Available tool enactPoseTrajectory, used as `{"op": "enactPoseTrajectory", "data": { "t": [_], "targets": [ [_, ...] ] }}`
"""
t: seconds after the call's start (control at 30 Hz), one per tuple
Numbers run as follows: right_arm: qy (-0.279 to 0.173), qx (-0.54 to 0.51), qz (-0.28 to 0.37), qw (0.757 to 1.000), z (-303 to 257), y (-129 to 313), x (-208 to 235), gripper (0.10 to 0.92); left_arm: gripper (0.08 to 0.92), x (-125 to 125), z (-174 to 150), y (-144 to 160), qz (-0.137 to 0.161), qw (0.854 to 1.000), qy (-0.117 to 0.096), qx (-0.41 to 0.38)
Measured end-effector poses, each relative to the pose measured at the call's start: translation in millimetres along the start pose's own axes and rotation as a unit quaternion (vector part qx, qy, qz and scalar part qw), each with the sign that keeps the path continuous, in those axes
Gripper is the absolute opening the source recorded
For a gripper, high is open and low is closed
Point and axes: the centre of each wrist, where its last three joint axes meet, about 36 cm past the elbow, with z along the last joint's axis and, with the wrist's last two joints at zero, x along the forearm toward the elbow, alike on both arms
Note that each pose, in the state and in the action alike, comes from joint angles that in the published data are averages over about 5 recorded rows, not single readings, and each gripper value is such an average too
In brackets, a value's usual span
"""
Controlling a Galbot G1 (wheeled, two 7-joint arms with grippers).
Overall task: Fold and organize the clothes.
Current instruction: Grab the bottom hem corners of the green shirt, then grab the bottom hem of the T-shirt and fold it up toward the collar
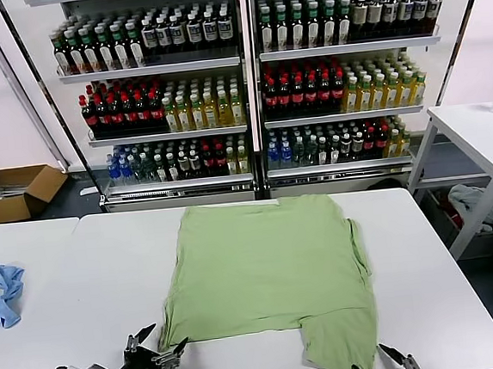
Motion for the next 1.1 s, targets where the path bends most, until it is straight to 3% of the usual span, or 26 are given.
{"op": "enactPoseTrajectory", "data": {
  "t": [0.47,0.8,0.93,1.1],
  "targets": [
    [-0.024,-0.015,-0.006,1.000,-0.5,4.5,-3.1,0.127,0.385,-3.6,5.3,-4.8,0.017,1.000,0.012,-0.004],
    [-0.076,-0.055,-0.023,0.995,-12.1,4.5,1.2,0.107,0.113,5.2,0.6,-9.5,0.021,1.000,0.011,-0.007],
    [-0.103,-0.077,-0.029,0.991,-16.1,3.8,1.5,0.107,0.086,12.3,-4.6,-13.4,0.019,1.000,0.002,-0.008],
    [-0.132,-0.104,-0.027,0.985,-20.6,-0.3,-6.4,0.107,0.085,21.1,-18.3,-14.5,0.017,0.999,-0.025,-0.013]
  ]
}}
